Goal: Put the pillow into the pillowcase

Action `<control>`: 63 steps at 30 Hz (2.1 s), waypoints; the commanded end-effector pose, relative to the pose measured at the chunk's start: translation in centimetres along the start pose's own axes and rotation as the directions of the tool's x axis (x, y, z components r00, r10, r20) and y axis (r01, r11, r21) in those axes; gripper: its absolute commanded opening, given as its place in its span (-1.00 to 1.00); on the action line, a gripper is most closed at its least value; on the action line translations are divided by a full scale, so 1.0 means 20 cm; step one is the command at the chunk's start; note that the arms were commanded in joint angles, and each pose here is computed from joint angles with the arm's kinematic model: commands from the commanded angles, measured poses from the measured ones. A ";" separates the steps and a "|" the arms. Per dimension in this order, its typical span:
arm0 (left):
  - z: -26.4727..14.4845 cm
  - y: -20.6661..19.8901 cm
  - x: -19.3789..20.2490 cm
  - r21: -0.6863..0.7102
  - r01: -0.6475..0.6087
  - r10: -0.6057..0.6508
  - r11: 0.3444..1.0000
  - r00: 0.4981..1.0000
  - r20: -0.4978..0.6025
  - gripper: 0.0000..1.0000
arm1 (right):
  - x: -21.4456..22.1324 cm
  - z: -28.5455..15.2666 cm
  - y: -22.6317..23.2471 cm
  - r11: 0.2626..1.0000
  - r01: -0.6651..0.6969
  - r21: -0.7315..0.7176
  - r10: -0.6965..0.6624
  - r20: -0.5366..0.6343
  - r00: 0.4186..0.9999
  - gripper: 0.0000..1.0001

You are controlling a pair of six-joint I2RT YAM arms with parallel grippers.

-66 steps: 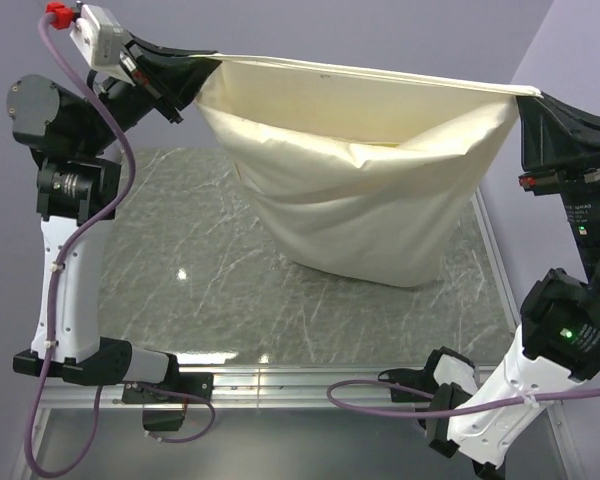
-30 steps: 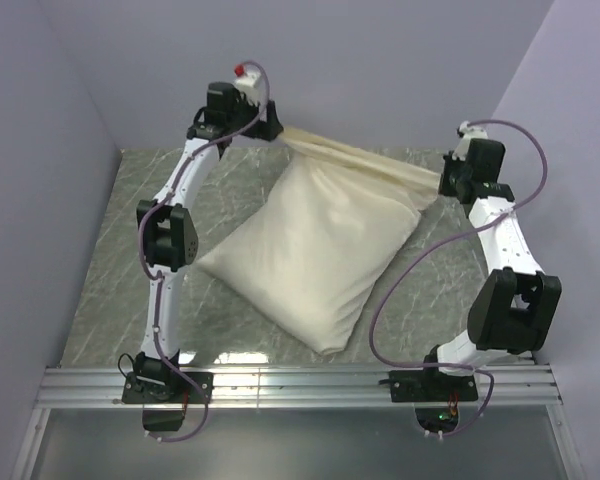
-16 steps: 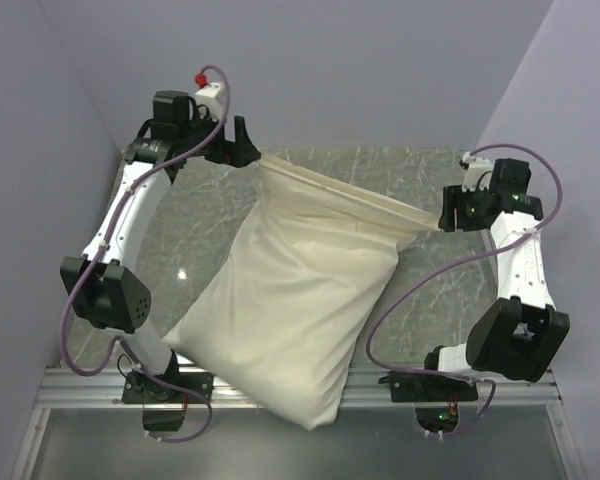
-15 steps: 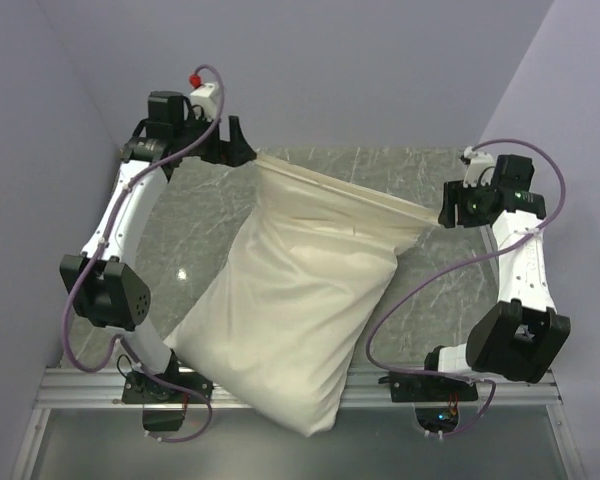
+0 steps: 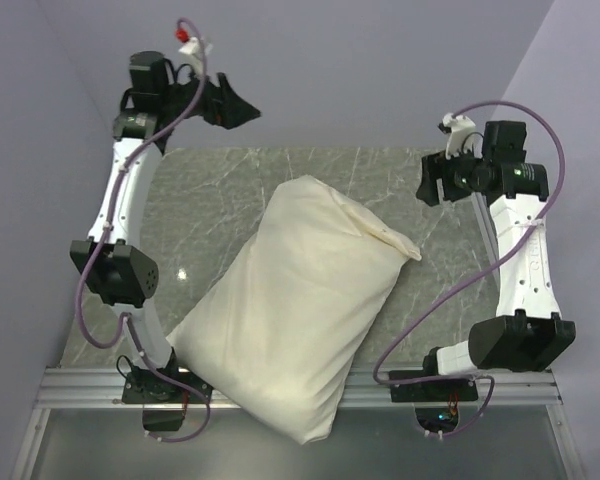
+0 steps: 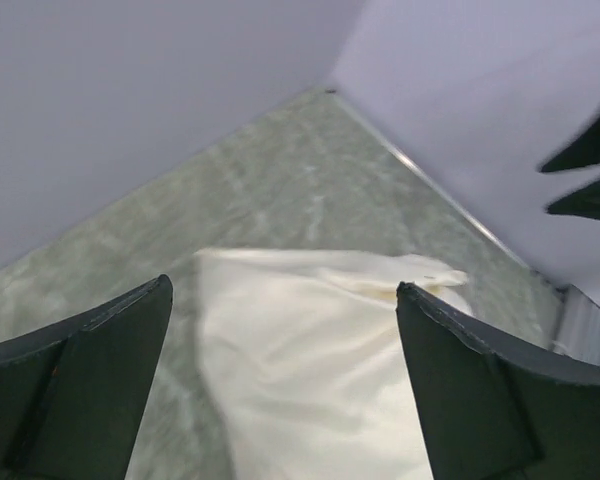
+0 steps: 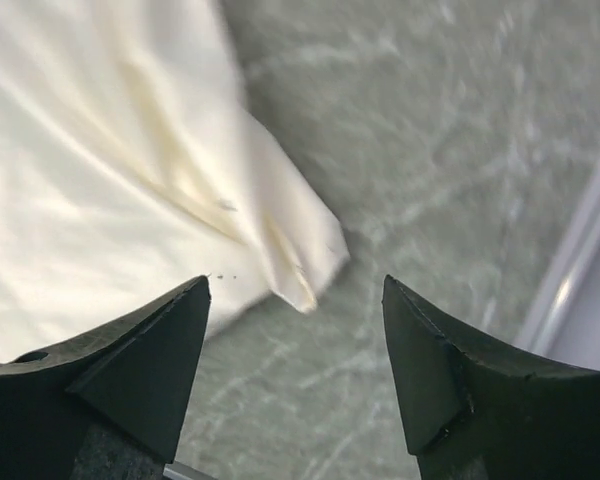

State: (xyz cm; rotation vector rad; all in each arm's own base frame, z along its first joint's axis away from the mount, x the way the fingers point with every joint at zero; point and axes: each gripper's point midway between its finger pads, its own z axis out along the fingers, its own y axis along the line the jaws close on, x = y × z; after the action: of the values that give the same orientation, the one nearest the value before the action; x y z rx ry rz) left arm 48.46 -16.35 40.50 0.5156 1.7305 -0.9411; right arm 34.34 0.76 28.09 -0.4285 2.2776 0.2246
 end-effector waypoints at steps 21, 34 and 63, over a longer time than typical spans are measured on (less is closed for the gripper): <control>-0.86 0.35 0.43 -0.260 0.492 -0.477 0.831 0.870 0.120 0.99 | 0.68 0.23 1.63 0.299 0.675 -0.675 -0.846 0.140 0.515 0.45; -1.04 0.48 0.46 -0.366 0.520 -0.489 0.771 0.853 0.183 0.99 | 0.20 1.21 1.71 0.782 0.382 -0.492 -0.499 -0.128 0.857 0.27; -0.59 0.43 1.41 -0.541 0.443 -0.637 0.715 0.732 -0.242 0.93 | 0.33 1.37 0.06 0.983 -0.182 0.032 0.183 -0.307 0.934 -0.01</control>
State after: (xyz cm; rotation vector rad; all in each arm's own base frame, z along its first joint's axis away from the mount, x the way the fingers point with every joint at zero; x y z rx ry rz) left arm 36.82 -5.41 13.27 -0.1592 2.5159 -0.8656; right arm 49.87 9.89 5.15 -0.2540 2.5742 0.3254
